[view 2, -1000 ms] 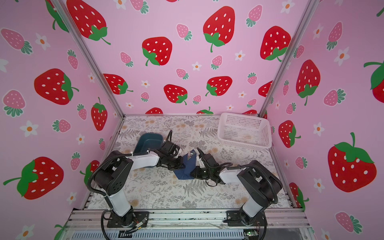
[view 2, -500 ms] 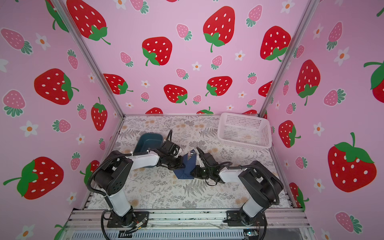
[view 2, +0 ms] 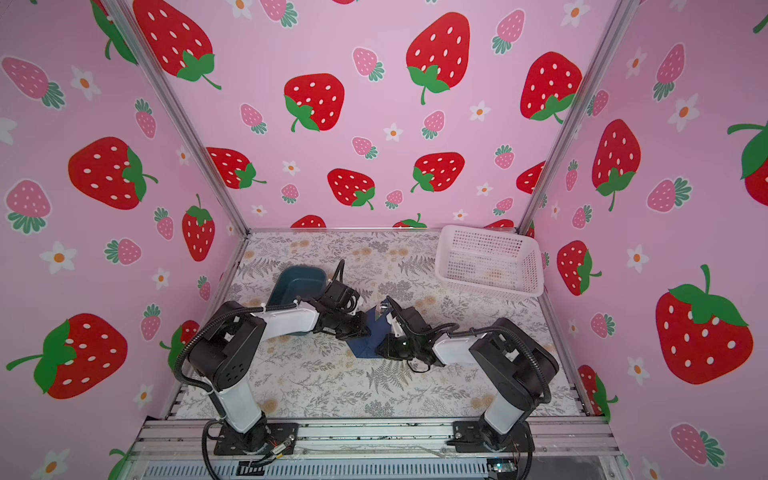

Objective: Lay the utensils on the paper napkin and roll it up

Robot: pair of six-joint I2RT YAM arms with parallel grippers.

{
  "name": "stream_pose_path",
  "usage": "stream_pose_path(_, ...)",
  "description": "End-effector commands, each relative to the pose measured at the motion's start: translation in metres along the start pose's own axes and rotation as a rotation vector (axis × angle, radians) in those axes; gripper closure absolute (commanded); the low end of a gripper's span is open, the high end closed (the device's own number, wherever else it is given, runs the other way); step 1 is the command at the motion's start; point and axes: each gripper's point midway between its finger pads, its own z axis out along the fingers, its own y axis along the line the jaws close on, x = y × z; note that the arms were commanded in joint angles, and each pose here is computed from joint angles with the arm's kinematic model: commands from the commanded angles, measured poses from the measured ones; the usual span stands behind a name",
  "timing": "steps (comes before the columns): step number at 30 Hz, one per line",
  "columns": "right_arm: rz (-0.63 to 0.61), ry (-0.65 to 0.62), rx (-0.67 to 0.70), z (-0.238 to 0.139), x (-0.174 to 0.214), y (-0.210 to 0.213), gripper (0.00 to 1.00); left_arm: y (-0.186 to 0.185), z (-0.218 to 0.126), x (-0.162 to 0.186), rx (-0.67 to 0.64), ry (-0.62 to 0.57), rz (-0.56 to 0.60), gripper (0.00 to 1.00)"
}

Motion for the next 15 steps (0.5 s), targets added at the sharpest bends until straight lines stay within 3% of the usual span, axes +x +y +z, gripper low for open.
stream_pose_path(1,0.001,0.016,0.018,0.003,0.008,-0.008,0.83,-0.012,-0.008,-0.004,0.019,-0.011,0.014,0.96)
stream_pose_path(3,0.009,0.019,0.026,0.004,0.009,-0.011,0.83,-0.015,-0.012,-0.005,0.028,-0.016,0.017,0.95)
stream_pose_path(10,0.012,0.034,0.022,0.006,0.012,-0.012,0.83,-0.010,-0.026,0.000,0.016,-0.054,-0.051,0.63)
stream_pose_path(15,0.006,0.034,0.026,0.004,0.013,-0.013,0.83,-0.008,-0.022,0.006,0.032,-0.031,-0.087,0.61)
